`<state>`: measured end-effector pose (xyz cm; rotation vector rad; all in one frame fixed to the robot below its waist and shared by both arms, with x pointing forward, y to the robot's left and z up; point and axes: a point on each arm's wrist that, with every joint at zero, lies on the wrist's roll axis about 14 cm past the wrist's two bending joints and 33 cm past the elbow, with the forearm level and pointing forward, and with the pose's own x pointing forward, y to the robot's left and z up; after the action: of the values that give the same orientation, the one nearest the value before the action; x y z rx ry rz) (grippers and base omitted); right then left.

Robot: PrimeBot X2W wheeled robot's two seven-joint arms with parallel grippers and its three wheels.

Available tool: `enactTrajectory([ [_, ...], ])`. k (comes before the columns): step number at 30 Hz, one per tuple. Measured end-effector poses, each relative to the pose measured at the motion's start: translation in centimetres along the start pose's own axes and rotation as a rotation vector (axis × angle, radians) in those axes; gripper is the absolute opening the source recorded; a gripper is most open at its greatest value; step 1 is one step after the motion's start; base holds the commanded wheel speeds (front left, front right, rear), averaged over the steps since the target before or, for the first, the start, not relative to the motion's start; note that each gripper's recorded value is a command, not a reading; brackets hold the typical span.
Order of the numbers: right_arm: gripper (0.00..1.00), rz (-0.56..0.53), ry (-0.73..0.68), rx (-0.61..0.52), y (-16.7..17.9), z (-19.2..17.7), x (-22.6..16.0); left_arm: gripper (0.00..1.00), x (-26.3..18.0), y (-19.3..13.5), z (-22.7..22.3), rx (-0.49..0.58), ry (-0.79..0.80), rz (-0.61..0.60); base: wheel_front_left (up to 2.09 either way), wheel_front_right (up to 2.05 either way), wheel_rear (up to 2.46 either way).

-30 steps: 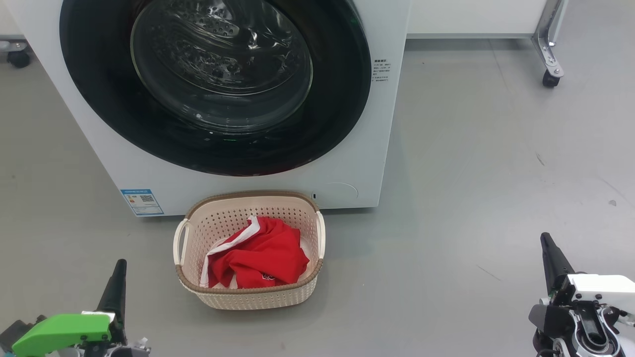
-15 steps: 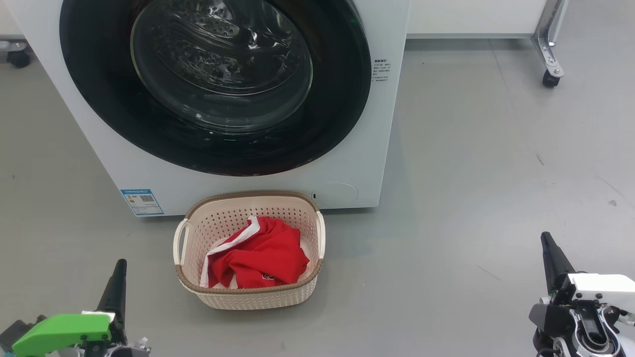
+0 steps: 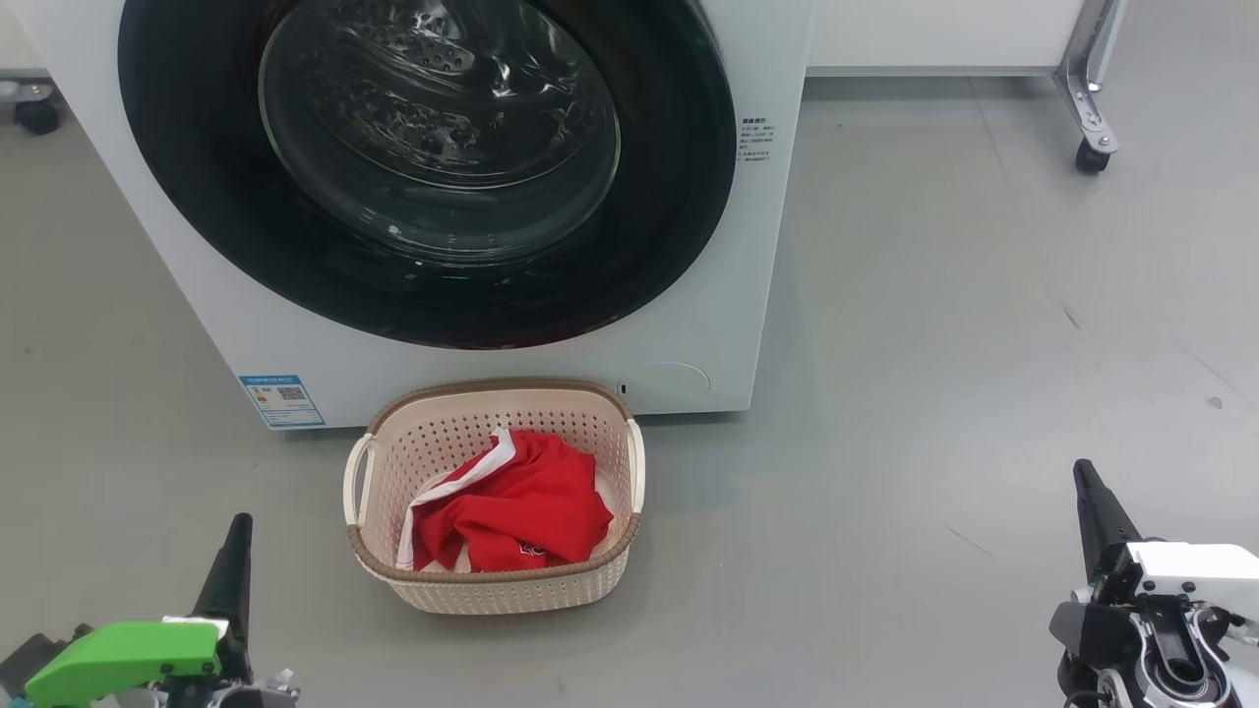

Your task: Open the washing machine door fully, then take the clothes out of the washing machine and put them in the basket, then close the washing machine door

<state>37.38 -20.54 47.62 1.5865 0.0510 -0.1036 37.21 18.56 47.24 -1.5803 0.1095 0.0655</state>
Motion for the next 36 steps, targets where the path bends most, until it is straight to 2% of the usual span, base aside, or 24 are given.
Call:
enactTrajectory([
  [36,0.0,0.001,0.004,0.002,0.03,-0.05,0.01,0.0,0.12,-0.21,0.02,-0.002,-0.001,-0.006,0.0,0.0,0.0],
])
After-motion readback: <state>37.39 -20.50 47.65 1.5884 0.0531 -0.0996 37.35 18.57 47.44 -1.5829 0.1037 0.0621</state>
